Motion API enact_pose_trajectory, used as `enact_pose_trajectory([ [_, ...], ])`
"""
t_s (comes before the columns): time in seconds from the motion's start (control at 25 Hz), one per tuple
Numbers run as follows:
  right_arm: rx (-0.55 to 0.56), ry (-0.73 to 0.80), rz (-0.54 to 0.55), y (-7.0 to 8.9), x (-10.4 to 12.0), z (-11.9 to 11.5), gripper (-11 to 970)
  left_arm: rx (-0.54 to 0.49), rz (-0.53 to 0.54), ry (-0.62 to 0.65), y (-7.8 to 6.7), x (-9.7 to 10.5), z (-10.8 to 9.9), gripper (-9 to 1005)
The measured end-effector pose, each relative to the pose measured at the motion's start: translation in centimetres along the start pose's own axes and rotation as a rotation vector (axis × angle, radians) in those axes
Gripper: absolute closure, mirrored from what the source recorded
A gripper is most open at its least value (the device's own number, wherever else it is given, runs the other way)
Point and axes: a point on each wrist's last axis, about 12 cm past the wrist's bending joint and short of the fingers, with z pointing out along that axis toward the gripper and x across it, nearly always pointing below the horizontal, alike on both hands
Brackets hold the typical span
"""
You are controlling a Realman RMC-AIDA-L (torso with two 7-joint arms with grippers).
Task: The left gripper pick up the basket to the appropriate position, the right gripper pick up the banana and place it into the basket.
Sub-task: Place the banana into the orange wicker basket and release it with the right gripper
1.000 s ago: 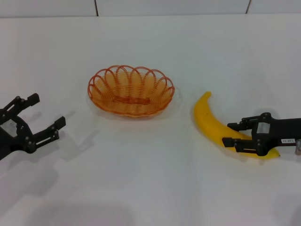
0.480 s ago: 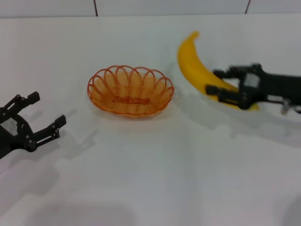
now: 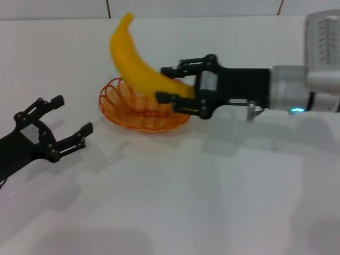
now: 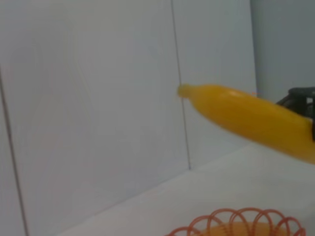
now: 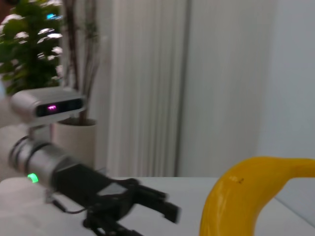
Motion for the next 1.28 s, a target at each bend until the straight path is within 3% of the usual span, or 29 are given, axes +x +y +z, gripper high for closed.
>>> enact_pose_trajectory([
  [0.16, 0.032, 0.057, -0.062, 0.0, 0.7, 2.0, 486, 0.039, -0.005, -0.005, -0.3, -0.1, 1.2, 95],
  [0.36, 0.034, 0.146, -0.085, 0.4, 1.6, 3.6, 486, 0.073, -0.047, -0.002, -0.7, -0.1, 1.3, 96],
  [0.76, 0.060, 0.249, -0.059, 0.4, 1.9, 5.6, 484, 0.140, -0.100, 0.028, -1.0, -0.1, 1.4, 102],
  [1.12, 0.094, 0.248, -0.035, 0.5, 1.5, 5.8, 487, 0.134, -0.107, 0.034, -1.1, 0.1, 1.1, 104],
  [1.28, 0.075, 0.228, -0.016, 0.6, 1.1, 5.7, 437, 0.127, -0.109, 0.036, -1.1, 0.2, 0.8, 104],
])
